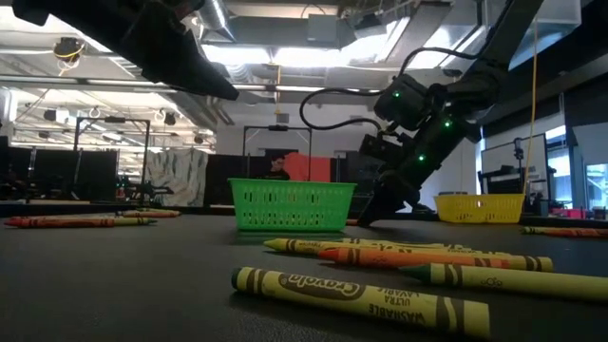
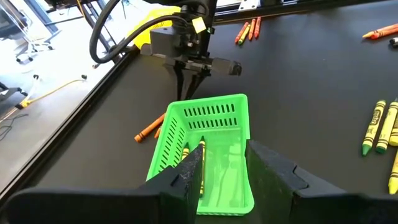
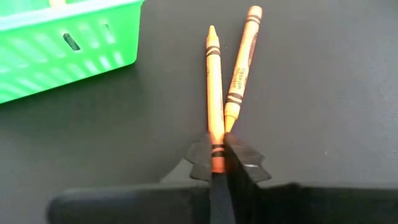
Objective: Sort crayons
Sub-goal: Put the orange crayon into the black bin
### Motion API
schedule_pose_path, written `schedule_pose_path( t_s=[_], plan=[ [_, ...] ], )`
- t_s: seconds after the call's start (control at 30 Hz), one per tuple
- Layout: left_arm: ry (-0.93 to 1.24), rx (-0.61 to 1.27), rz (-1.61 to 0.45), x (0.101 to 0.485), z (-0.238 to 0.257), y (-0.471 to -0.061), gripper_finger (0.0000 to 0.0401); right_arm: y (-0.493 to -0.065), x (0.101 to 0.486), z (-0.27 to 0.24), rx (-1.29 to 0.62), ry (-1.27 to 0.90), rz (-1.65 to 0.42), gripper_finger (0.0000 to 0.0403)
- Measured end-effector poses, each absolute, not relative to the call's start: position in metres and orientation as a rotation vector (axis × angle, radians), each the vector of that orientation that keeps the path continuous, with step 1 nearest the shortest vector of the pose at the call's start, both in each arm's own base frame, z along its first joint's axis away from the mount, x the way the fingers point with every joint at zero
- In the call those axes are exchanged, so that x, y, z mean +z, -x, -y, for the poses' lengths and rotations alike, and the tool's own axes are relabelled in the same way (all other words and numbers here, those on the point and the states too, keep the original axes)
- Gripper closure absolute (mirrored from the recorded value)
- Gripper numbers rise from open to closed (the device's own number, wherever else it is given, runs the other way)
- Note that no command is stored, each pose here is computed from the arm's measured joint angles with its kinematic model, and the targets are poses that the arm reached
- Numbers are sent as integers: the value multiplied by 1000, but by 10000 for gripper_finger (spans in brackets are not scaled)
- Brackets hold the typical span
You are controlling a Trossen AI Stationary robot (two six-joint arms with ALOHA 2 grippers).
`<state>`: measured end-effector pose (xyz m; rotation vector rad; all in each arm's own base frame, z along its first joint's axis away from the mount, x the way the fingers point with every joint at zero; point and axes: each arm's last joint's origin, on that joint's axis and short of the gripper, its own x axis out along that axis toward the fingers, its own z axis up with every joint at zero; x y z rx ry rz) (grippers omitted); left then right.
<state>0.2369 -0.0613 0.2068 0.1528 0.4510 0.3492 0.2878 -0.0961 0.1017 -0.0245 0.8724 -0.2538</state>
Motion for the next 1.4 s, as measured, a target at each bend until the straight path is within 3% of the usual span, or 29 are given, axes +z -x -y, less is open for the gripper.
schedule_pose_path(
  t_s=[0.43, 0.8, 1.07, 1.4],
  plan=[
    [-153, 349, -451, 207, 61, -237, 295, -288, 113, 92, -272, 47, -870, 397],
    [-153, 349, -451, 207, 61, -237, 295, -280, 153, 68, -402, 144, -837, 399],
    [-158, 348, -452, 207, 61, -237, 295, -280, 184, 45, -406, 188, -683, 400],
    [-132, 335, -449, 207, 62, -237, 295, -299, 212, 6, -178, 261, -347, 401]
  ],
)
